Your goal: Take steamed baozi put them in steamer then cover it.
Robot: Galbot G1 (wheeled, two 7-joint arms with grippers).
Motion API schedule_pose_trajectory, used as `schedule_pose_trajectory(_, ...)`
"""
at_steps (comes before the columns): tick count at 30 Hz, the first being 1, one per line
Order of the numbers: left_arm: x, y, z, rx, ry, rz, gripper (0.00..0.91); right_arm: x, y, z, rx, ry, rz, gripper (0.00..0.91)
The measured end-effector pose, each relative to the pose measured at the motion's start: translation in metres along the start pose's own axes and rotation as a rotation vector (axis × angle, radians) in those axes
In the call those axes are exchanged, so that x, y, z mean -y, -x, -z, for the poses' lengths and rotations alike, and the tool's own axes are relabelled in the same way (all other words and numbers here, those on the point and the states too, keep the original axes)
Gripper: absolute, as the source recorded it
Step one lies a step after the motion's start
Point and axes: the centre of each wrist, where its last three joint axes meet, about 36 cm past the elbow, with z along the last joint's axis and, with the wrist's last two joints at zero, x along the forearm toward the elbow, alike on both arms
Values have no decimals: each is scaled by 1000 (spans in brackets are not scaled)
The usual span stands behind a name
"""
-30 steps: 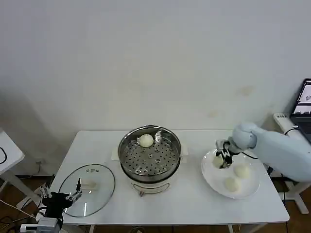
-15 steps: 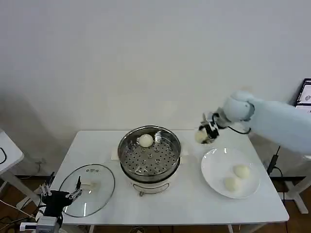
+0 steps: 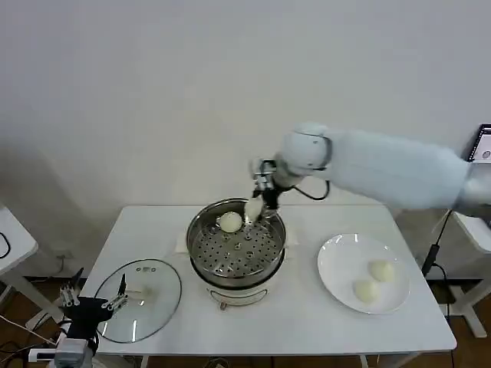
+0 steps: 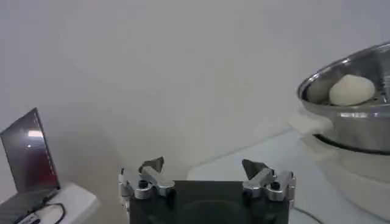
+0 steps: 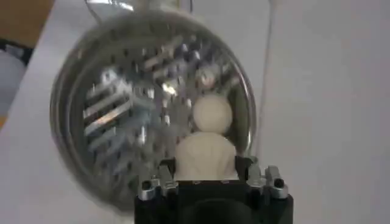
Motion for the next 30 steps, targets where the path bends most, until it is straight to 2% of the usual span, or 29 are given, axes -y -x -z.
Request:
schedule_pose_trajectory(6, -1, 1, 3, 10, -6, 9, 907, 2, 33, 37, 1, 3, 31, 655)
schedule_pose_trajectory(12, -2, 1, 4, 17, -7, 11, 907, -1, 63, 60, -3, 0, 58, 655)
schedule_pose_trajectory(30, -2, 0, 3, 19, -7, 12, 907, -7, 116, 76, -35, 4, 80, 655)
